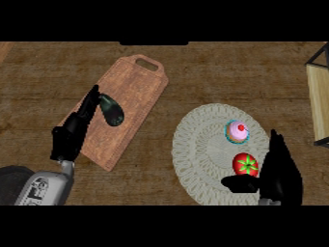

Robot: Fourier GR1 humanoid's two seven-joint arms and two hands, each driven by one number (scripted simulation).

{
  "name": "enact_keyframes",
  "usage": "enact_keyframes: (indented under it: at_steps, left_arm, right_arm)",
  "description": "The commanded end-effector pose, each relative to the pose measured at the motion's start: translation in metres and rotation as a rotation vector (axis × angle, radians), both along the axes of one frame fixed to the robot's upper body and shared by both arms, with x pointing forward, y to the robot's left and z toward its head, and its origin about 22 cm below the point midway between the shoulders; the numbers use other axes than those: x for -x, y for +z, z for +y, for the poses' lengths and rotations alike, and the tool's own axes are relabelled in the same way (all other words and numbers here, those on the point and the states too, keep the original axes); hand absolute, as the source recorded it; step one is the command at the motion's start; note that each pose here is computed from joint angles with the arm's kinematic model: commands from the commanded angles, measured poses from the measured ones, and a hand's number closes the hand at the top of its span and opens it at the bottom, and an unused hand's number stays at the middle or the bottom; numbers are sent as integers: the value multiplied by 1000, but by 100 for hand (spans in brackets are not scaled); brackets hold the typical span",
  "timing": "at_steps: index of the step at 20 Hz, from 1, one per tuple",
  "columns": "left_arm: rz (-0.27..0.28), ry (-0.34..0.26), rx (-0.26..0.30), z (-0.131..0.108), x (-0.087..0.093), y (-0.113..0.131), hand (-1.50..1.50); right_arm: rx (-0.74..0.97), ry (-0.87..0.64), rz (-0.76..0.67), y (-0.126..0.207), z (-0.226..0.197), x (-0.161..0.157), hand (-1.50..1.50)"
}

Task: Pick the tomato from the placemat and place it in the tiered shelf

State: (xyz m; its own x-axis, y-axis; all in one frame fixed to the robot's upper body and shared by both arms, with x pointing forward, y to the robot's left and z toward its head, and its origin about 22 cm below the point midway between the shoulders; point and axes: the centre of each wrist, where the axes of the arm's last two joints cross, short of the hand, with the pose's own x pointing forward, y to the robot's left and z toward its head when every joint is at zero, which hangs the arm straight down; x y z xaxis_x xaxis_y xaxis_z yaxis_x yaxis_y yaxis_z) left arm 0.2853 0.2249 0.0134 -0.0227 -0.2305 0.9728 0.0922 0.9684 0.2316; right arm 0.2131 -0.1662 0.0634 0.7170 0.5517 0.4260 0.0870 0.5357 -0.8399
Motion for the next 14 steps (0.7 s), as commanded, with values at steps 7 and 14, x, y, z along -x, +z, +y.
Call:
enact_keyframes:
  at_steps: [7, 14]
  left_arm:
    - [-9, 19, 4, -1, 4, -8, 0]
    - [3, -7, 6, 2, 17, -9, 0]
  right_arm:
    - [-51, -100, 92, -15, 4, -7, -150]
    - [50, -2, 146, -41, 4, -13, 150]
